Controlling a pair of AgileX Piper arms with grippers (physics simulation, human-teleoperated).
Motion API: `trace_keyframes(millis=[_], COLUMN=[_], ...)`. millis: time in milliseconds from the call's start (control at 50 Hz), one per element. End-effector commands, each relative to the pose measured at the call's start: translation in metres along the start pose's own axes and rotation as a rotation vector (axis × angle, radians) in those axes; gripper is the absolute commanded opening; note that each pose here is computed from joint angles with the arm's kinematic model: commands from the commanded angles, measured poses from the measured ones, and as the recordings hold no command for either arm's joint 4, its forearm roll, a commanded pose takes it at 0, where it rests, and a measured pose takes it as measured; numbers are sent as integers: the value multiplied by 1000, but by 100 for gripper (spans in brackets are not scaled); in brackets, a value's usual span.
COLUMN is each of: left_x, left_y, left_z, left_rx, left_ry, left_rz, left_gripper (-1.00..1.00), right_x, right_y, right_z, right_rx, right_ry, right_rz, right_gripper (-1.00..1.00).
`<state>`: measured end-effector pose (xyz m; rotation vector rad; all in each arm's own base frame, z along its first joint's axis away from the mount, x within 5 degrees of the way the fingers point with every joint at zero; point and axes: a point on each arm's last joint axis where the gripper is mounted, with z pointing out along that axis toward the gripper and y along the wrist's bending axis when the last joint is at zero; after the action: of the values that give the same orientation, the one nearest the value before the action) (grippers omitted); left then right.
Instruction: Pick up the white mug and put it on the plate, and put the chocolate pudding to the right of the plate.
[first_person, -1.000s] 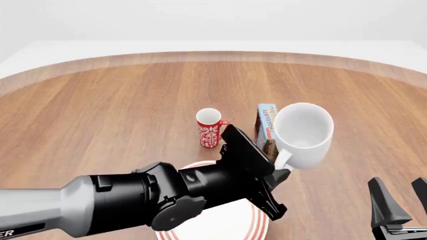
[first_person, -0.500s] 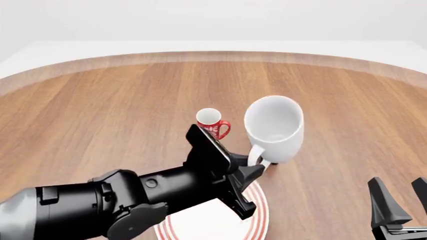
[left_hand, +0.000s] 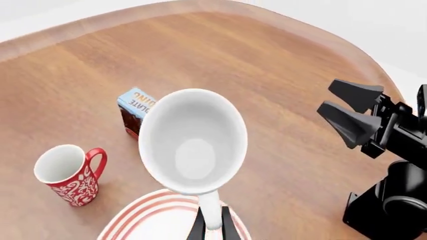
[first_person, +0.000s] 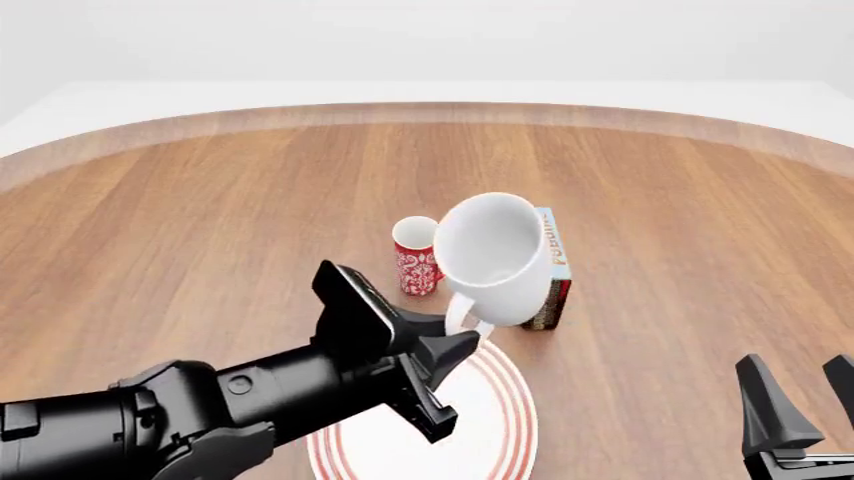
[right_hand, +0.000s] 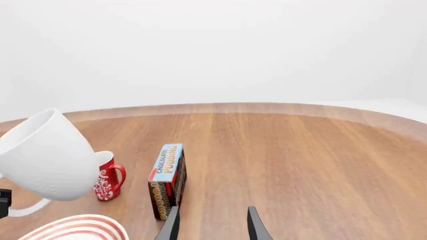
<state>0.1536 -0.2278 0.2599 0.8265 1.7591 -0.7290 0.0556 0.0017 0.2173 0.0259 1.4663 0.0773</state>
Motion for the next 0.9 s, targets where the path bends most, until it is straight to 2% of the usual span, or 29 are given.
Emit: trace_keyframes(millis=[20, 400, 900], left_x=[5, 21, 47], left_y=[9, 20, 24], left_z=[-12, -27, -35], left_rx=[-29, -70, -90], left_ry=[-12, -1, 82], left_rz=[-12, -43, -72], left_gripper=[-100, -100, -100], right_x=[0, 0, 0], right_y=[0, 0, 0], right_z=[0, 0, 0], right_rx=[-1, -1, -3], right_ry=[0, -1, -2], right_rz=[0, 0, -2], right_gripper=[100, 100, 100])
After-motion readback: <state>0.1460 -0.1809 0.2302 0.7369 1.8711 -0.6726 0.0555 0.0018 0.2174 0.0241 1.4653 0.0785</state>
